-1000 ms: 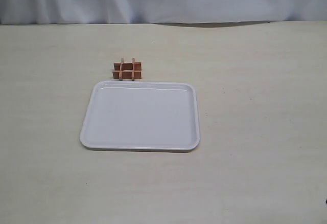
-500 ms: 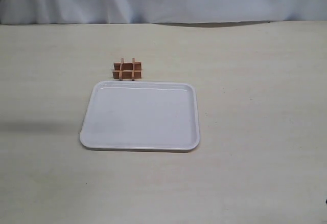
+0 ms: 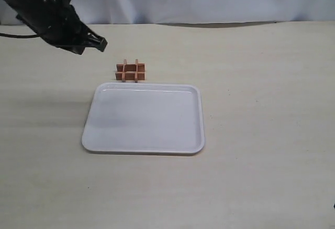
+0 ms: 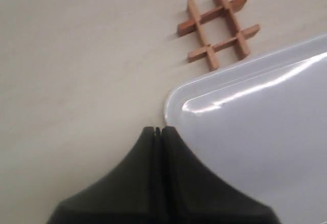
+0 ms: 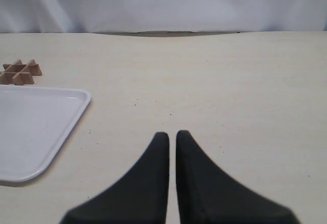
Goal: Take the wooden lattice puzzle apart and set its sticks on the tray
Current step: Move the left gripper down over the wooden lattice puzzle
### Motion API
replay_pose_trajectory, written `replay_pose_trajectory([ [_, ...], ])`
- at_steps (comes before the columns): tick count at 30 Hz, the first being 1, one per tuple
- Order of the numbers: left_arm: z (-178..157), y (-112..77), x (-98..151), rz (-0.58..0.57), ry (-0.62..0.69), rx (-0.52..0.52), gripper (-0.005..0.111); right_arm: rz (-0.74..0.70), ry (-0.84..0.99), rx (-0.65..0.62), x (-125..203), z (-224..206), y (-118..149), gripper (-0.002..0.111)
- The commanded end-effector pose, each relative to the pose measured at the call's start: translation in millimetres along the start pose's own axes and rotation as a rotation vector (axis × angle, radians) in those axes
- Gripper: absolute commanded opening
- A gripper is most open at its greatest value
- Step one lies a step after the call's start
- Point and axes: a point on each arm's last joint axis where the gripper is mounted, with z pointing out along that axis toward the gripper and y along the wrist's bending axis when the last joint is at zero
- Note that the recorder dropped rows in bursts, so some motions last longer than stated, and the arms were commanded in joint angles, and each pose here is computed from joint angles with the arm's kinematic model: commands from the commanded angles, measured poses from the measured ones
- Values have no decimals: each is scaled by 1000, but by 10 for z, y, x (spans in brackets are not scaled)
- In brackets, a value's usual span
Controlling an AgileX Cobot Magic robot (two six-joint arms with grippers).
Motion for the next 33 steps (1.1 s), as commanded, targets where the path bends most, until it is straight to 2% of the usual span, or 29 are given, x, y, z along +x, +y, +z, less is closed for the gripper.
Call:
replay_pose_trajectory([
  [1, -124, -114, -224, -39, -81, 15, 0, -5, -9, 2, -2, -2, -2, 5],
  [6, -153, -96, -615, -80, -58, 10, 0, -5, -9, 2, -2, -2, -2, 5],
  [11, 191, -149, -816, -118, 32, 50, 0, -5, -9, 2, -2, -2, -2, 5],
  [13, 370, -209, -842, -142, 68, 92, 0, -5, -9, 2, -2, -2, -2, 5],
  [19, 872, -406, -784, -110, 154, 102, 0, -5, -9, 2, -2, -2, -2, 5],
  [21, 980, -476, -746, -101, 182, 108, 0, -5, -9, 2, -2, -2, -2, 5],
  [26, 1008, -627, -720, -69, 197, 124, 0, -5, -9, 2, -2, -2, -2, 5],
  [29, 993, -704, -681, -11, 233, 130, 8, -5, -9, 2, -2, -2, -2, 5],
  [33, 999, -782, -661, 12, 246, 133, 29, -5, -9, 2, -2, -2, -2, 5],
])
